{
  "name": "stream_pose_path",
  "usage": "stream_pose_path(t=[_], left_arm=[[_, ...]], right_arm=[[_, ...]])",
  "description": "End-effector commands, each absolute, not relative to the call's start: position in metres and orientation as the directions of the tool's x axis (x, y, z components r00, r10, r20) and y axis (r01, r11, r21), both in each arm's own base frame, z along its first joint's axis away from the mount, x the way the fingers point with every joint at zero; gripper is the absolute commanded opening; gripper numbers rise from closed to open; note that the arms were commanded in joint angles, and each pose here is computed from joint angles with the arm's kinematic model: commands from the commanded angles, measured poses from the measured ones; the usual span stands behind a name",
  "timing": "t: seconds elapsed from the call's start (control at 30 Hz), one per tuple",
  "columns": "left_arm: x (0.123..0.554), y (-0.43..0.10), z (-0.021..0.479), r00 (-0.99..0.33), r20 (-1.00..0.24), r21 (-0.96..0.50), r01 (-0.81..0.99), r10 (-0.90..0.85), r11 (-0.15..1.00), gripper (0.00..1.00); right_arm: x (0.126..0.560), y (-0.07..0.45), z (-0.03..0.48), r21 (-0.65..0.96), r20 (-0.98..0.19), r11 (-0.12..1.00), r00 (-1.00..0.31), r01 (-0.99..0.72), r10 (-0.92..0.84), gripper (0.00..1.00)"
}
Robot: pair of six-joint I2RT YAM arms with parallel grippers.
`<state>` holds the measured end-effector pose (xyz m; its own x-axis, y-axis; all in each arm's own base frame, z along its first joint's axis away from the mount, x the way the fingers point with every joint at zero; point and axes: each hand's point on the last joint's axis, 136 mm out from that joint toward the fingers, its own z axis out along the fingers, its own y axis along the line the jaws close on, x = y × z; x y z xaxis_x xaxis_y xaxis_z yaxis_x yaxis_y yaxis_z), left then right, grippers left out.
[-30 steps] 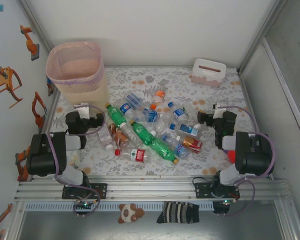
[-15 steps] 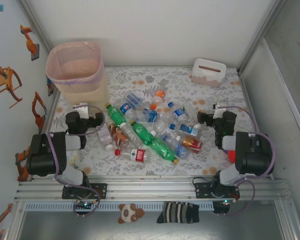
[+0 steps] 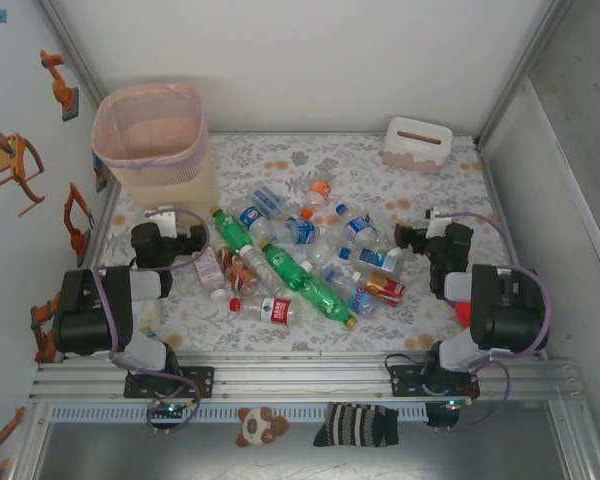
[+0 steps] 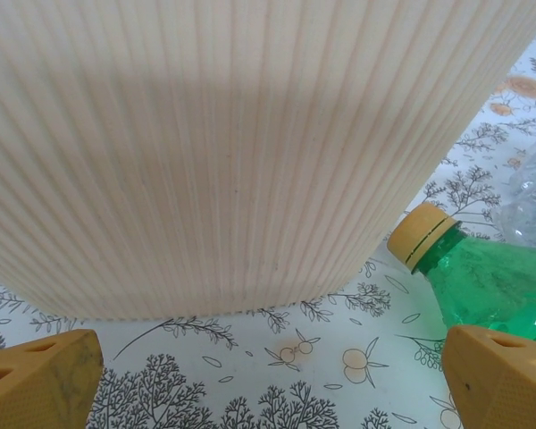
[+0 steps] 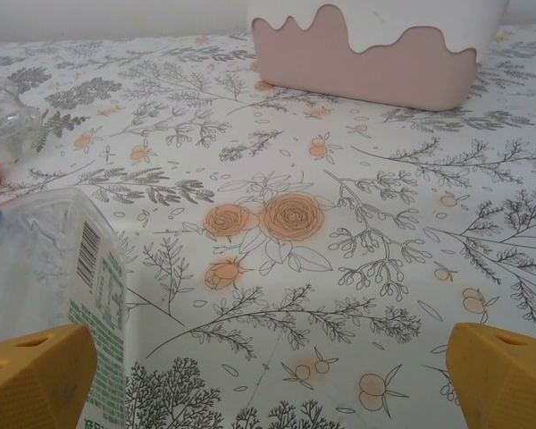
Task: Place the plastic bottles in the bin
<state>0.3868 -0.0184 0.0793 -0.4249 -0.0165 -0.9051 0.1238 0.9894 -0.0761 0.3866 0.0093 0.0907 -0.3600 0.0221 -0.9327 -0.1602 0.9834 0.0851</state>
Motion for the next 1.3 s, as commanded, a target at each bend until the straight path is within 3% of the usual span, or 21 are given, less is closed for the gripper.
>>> stream_pose_path(t=[0.0, 0.43, 0.57, 0.9, 1.27], left_arm=[[0.393, -0.014, 0.100, -0.408, -0.913, -0.071, 0.086, -0.030, 0.994, 0.97], [0.374, -0.012, 0.126, -0.523, -0.850, -0.024, -0.073, -0.059, 0.997, 0.97], [0.362, -0.008, 0.137, -0.579, -0.802, -0.074, -0.151, -0.149, 0.986, 0.97], [0.313, -0.028, 0.131, -0.720, -0.595, -0.250, -0.256, -0.357, 0.934, 0.98], [0.279, -0.060, 0.103, -0.837, -0.365, -0.333, -0.292, -0.408, 0.897, 0.86]], right_arm=[[0.386, 0.006, 0.107, 0.065, -0.948, 0.987, -0.319, -0.149, 0.014, 0.98], [0.369, -0.002, 0.133, 0.102, -0.922, 0.992, -0.380, -0.070, 0.068, 0.91], [0.365, -0.006, 0.137, 0.146, -0.896, 0.989, -0.426, -0.014, 0.127, 0.90], [0.350, -0.007, 0.139, 0.275, -0.798, 0.956, -0.532, 0.097, 0.284, 0.87], [0.350, 0.006, 0.134, 0.354, -0.707, 0.930, -0.622, 0.102, 0.337, 0.86]])
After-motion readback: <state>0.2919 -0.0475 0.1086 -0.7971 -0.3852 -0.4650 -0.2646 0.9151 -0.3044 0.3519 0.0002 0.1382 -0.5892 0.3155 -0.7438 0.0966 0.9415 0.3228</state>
